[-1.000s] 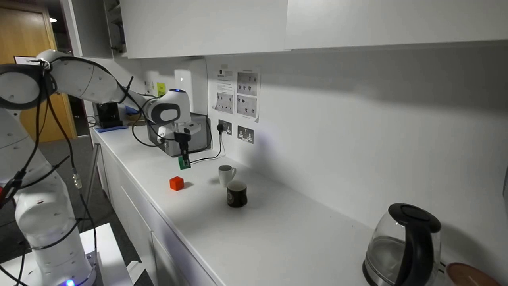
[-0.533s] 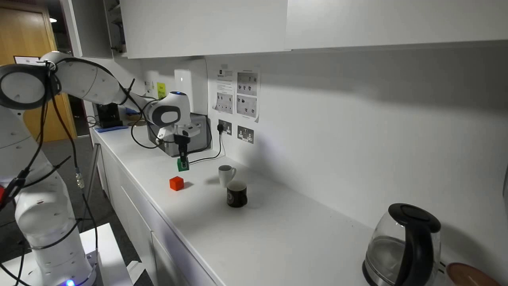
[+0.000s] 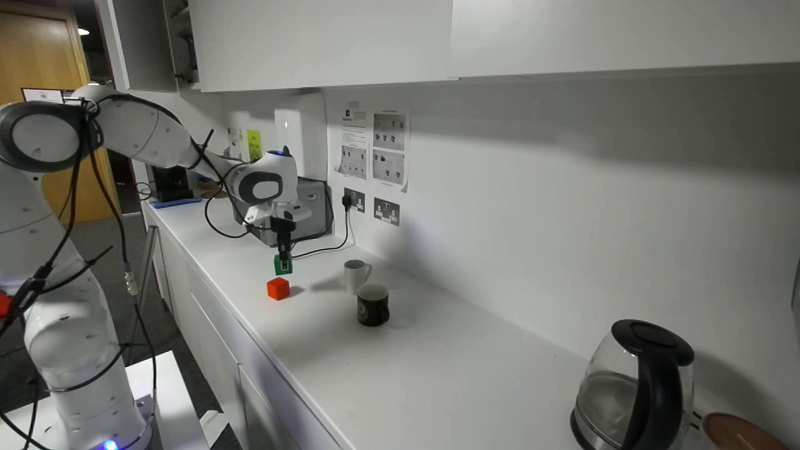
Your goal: Put the mugs on the table and then stack the blocks
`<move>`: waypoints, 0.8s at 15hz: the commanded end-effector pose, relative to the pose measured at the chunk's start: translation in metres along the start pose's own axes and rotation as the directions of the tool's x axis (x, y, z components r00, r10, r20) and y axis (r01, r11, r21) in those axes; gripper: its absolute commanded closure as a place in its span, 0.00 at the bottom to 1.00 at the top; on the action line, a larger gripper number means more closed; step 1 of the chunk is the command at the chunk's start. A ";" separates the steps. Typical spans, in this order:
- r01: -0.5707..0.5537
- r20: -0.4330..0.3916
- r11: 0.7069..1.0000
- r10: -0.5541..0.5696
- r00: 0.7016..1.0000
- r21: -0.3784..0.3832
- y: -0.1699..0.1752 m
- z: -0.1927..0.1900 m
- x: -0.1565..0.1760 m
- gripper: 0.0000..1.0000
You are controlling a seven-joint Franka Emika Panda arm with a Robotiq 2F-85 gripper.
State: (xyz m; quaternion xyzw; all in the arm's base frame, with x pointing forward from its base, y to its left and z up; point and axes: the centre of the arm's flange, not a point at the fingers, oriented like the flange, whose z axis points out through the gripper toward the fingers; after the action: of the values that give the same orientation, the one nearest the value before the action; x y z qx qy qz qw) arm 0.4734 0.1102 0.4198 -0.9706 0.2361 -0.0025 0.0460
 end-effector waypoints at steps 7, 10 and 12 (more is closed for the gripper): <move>-0.025 0.018 0.998 0.024 1.000 0.056 -0.037 0.004 -0.025 0.68; 0.031 0.003 0.998 -0.031 0.999 0.046 -0.028 0.010 -0.018 0.68; 0.077 0.006 0.997 -0.077 0.997 0.030 -0.020 0.015 -0.013 0.68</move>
State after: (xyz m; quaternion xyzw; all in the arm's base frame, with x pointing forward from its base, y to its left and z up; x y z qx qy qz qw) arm 0.4674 0.1494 0.4133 -0.9725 0.2243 0.0046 0.0634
